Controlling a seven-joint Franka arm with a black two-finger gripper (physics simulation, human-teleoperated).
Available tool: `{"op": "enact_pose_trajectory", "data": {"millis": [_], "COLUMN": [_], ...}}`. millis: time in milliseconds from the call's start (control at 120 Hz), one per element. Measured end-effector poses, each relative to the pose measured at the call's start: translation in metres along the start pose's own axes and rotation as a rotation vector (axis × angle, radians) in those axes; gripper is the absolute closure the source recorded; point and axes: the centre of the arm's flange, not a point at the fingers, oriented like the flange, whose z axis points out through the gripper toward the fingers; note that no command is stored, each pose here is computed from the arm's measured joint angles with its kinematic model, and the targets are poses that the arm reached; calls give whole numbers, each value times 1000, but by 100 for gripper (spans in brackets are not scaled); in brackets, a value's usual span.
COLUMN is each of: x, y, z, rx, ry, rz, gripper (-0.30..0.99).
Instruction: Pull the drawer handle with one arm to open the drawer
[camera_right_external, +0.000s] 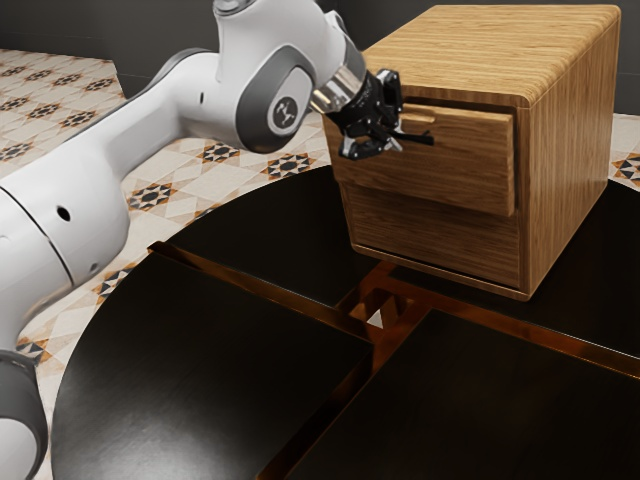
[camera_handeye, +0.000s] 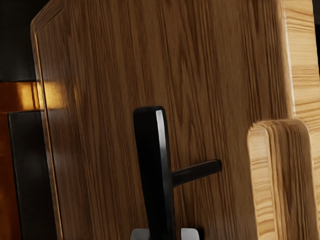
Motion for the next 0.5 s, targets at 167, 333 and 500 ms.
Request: {"op": "enact_pose_trajectory", "data": {"millis": [167, 333, 500], "x": [-3, -6, -7], "y": [-11, -25, -39], "z": [-10, -14, -31], "rx": [26, 58, 67], "ry": [6, 9, 18], "rz": [7, 12, 15], "gripper": [76, 77, 79]}}
